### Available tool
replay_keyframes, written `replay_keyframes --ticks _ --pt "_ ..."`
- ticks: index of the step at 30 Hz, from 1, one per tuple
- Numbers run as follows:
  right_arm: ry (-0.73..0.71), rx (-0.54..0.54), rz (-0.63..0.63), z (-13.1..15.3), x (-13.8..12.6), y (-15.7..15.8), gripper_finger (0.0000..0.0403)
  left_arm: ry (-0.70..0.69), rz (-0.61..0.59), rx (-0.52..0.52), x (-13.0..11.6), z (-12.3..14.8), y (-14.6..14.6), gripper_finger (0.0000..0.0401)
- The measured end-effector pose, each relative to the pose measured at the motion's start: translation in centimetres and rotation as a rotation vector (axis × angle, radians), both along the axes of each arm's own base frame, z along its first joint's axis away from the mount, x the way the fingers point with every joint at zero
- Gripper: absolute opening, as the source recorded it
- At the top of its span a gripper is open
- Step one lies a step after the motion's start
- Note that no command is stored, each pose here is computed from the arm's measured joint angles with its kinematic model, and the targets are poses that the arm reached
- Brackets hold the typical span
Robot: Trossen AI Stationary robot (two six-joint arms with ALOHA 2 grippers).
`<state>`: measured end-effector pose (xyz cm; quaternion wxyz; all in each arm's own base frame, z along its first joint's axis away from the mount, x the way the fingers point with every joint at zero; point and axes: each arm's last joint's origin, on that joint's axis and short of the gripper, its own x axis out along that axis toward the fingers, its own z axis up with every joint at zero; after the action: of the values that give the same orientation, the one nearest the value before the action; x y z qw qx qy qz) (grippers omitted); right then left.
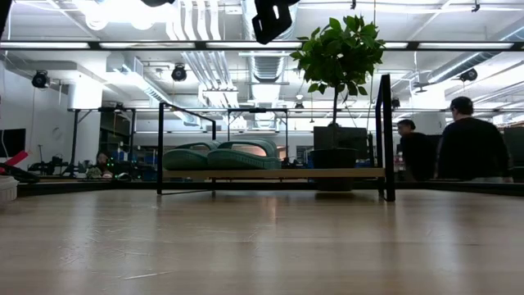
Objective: Pick and place slides into the shelf
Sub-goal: Put the top gray slipper on the shelf
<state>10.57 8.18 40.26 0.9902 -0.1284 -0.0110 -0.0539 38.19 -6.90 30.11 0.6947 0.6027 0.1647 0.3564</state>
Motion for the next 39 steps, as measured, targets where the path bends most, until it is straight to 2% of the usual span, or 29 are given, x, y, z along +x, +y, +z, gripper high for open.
replay_keyframes --ticks 9,14,18,20,22,25,32,35,37,39 --pt "-0.021 -0.044 -0.001 2.5 0.7 0.7 0.0112 0.059 -0.064 -0.02 0.4 -1.4 -0.3 0.0033" --pt "-0.004 -0.149 -0.002 3.7 1.2 1.5 0.0112 -0.01 -0.085 -0.081 0.3 -1.2 -0.3 0.0033" --pt "0.016 -0.23 0.03 4.6 1.3 2.4 0.0112 0.035 -0.146 -0.146 0.4 -1.9 -0.4 0.0033" --pt "0.024 -0.257 0.053 4.8 1.4 3.2 0.0112 0.06 -0.225 -0.231 0.2 -2.0 -0.3 0.0033" --pt "0.025 -0.296 0.083 5.1 1.4 4.1 0.0112 0.089 -0.318 -0.359 -0.2 -2.2 0.0 0.0033" --pt "0.041 -0.413 0.081 5.4 1.1 5.8 0.0111 0.087 -0.438 -0.549 -1.0 -1.7 0.6 0.0032" --pt "0.183 -0.741 -0.142 2.8 0.9 11.2 0.0098 -0.015 -0.623 -0.909 -2.9 0.8 1.8 0.0032" --pt "0.238 -0.883 -0.238 0.6 0.9 14.3 0.0089 -0.042 -0.599 -0.992 -3.2 0.9 2.2 0.0032" --pt "0.252 -0.984 -0.221 -1.0 1.0 16.1 0.0082 -0.05 -0.586 -1.017 -3.4 1.0 2.4 0.0032" --pt "0.251 -1.032 -0.203 -2.3 0.9 17.8 0.0075 -0.057 -0.581 -1.018 -3.3 1.0 2.5 0.0032"
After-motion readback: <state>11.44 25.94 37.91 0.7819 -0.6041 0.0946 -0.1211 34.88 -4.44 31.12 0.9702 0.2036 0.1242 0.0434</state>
